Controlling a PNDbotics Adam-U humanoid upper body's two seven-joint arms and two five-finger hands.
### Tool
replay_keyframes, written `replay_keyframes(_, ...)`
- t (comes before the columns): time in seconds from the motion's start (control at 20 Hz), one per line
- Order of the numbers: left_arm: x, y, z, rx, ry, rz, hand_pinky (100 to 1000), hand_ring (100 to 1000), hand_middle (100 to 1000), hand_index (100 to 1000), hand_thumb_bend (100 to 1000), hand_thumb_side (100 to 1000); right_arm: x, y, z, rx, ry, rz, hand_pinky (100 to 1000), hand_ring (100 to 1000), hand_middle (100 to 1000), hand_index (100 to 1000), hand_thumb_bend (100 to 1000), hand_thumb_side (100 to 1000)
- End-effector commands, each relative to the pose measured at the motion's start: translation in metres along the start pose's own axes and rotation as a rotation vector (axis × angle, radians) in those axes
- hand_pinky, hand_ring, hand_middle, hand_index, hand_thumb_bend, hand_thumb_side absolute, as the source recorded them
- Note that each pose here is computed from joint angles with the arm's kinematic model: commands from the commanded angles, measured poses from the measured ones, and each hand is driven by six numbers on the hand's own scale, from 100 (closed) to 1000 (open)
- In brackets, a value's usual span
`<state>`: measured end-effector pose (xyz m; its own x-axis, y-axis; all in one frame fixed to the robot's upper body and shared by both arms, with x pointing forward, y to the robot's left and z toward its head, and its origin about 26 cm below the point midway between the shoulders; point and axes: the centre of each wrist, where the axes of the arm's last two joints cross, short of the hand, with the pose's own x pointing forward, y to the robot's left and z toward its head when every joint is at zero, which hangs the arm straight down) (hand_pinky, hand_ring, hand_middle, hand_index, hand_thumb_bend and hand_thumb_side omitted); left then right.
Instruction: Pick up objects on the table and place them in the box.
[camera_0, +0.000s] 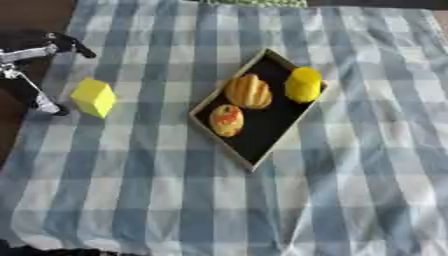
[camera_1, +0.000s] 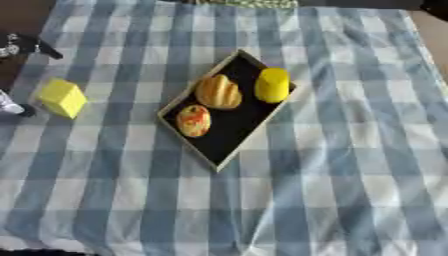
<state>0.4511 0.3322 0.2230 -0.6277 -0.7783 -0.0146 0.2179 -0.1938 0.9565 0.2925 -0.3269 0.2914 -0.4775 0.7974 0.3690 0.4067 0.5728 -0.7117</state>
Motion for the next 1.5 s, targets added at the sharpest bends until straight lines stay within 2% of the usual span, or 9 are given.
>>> replay_keyframes(0.05,-0.002,0.008,-0.004,-0.088,-0.060,-0.066,905,937,815,933,634,100,0.005,-0.008,-0.002,-0.022,-0.013,0.005,890,983,674,812,100,465)
replay_keyframes(0.35,0.005,0.009,-0.023,-0.079,-0.076,-0.045,901,936,815,931,600,100,0.006,-0.005,-0.002,-0.012,0.004,-0.012,890,983,669,804,100,461)
replay_keyframes(0.55,0.005,0.012,-0.024,-0.062,-0.051,-0.047,877,901,764,910,570,100,0.004,-0.003,0.000,0.001,0.023,-0.018,889,985,666,796,100,456)
replay_keyframes(0.7,0.006,0.014,-0.022,-0.052,-0.037,-0.051,839,825,642,853,569,100,0.004,-0.002,0.001,0.005,0.038,-0.019,889,985,663,793,100,455)
replay_keyframes(0.75,0.006,0.014,-0.022,-0.048,-0.032,-0.051,835,814,629,845,572,100,0.003,-0.002,0.001,0.006,0.042,-0.021,889,985,662,792,100,456)
replay_keyframes(1.1,0.007,0.014,-0.023,-0.011,0.013,-0.067,736,573,391,636,580,100,0.003,0.000,0.002,0.007,0.051,-0.033,888,985,660,789,100,466)
replay_keyframes(1.2,0.008,0.014,-0.023,0.003,0.017,-0.076,718,551,352,596,580,100,0.002,0.001,0.002,0.006,0.055,-0.036,888,986,659,789,100,470)
replay_keyframes(1.3,0.009,0.015,-0.023,0.016,0.022,-0.086,693,531,336,571,562,100,0.002,0.001,0.002,0.005,0.057,-0.040,888,986,659,790,100,474)
replay_keyframes(1.5,0.013,0.022,-0.022,0.060,0.007,-0.100,691,543,388,623,494,100,0.001,0.002,0.003,0.010,0.064,-0.045,887,986,658,789,100,473)
